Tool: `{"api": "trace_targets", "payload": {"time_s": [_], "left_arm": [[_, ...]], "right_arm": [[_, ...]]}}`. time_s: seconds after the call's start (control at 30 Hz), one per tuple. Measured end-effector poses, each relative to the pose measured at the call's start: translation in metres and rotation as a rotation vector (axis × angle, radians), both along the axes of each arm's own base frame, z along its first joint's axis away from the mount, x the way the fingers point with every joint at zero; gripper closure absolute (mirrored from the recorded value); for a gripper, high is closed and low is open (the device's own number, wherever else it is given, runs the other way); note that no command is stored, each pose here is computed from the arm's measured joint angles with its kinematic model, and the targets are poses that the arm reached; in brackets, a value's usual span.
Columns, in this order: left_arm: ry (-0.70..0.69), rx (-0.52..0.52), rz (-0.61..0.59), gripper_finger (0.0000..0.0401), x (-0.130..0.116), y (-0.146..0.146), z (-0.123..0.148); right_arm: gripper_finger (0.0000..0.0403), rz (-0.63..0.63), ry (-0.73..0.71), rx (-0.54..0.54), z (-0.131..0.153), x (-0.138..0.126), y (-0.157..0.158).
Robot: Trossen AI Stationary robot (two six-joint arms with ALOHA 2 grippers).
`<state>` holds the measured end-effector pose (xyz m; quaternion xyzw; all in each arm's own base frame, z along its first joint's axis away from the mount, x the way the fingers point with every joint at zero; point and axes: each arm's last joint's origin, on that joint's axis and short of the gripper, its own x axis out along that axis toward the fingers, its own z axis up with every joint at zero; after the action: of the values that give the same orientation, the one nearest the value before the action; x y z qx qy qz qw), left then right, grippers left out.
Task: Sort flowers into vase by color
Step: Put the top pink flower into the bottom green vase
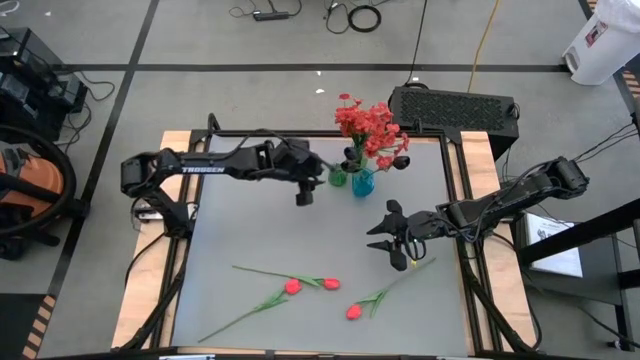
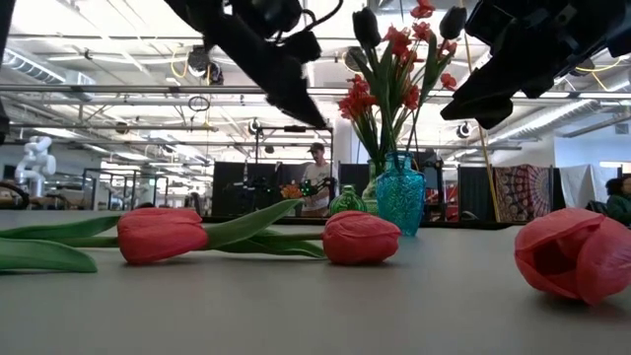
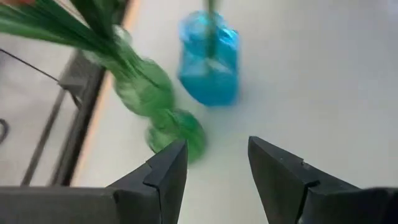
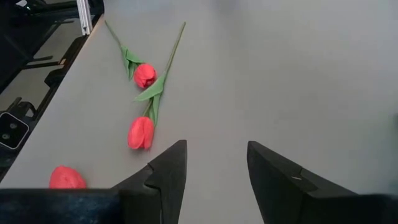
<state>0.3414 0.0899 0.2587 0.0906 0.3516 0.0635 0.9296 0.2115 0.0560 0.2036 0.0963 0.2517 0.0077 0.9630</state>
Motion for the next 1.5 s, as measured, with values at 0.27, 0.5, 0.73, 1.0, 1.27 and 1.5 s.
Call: {"api": "trace_targets", "payload": {"time_s": [0.27,0.5,0.73,1.0,1.27,1.5], "left_arm": [[0.201,-0.077,-0.087,0.0224,-0.017,-0.045,-0.002],[0.313,-0.133,-0.164,0.0224,-0.023,-0.092,-0.012],[0.36,-0.159,-0.268,0.0224,-0.03,-0.136,-0.014],[0.277,-0.15,-0.392,0.0224,-0.023,-0.174,-0.017],[0.317,-0.177,-0.372,0.0224,-0.004,-0.186,-0.051],[0.368,-0.24,-0.252,0.0224,0.004,-0.183,-0.074]], "right_arm": [[0.0243,0.001,0.018,-0.005,-0.002,-0.001,0.0],[0.0243,0.002,0.021,-0.006,-0.002,-0.001,0.0],[0.0243,0.002,0.021,-0.005,-0.002,-0.001,0.0],[0.0243,0.002,0.022,-0.005,-0.002,-0.001,0.0],[0.0243,0.002,0.027,-0.007,-0.002,-0.001,0.0],[0.0243,0.004,0.03,-0.011,-0.003,-0.001,0.0]]}}
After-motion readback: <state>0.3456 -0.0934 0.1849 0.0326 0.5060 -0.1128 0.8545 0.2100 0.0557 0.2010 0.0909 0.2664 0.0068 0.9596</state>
